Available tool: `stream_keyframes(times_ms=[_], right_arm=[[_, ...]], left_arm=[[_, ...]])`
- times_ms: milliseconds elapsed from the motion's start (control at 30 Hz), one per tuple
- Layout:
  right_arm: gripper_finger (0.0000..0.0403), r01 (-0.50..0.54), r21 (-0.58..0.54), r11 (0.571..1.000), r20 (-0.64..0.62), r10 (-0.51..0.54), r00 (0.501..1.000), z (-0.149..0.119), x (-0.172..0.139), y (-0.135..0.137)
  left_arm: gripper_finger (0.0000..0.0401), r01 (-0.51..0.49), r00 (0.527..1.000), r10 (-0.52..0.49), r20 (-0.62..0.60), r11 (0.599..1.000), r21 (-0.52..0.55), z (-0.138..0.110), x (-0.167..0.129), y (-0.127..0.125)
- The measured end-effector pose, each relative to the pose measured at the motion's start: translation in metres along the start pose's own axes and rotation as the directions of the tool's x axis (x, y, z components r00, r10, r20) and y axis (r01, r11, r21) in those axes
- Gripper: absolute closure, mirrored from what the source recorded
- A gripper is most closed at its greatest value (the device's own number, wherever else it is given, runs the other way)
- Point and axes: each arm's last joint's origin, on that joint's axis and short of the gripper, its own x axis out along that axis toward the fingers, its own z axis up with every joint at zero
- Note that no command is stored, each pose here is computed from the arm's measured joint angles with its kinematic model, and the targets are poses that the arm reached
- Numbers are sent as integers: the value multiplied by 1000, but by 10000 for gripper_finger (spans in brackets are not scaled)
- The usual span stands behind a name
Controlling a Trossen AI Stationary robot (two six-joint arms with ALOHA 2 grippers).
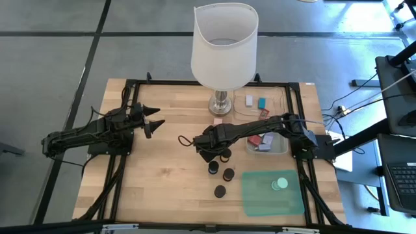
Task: Pick & Place Office items
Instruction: Put the purple hourglass into the light blue bin
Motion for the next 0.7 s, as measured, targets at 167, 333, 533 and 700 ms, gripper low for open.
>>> stream_keyframes(times_ms=[167, 333, 533, 700], right_arm=[[172, 7, 27, 1000, 9, -7, 1000, 2, 0, -1], [188, 7, 68, 998, 8, -7, 1000, 5, 0, -4], [189, 21, 105, 994, 50, -26, 998, 7, -19, -8], [181, 42, 177, 983, 181, -74, 981, 12, -69, -24]], left_arm=[[54, 0, 1000, 0, 0, 1000, 0, 0, 0, 0], [54, 0, 1000, 0, 0, 1000, 0, 0, 0, 0], [54, 0, 1000, 0, 0, 1000, 0, 0, 0, 0], [54, 0, 1000, 0, 0, 1000, 0, 0, 0, 0]])
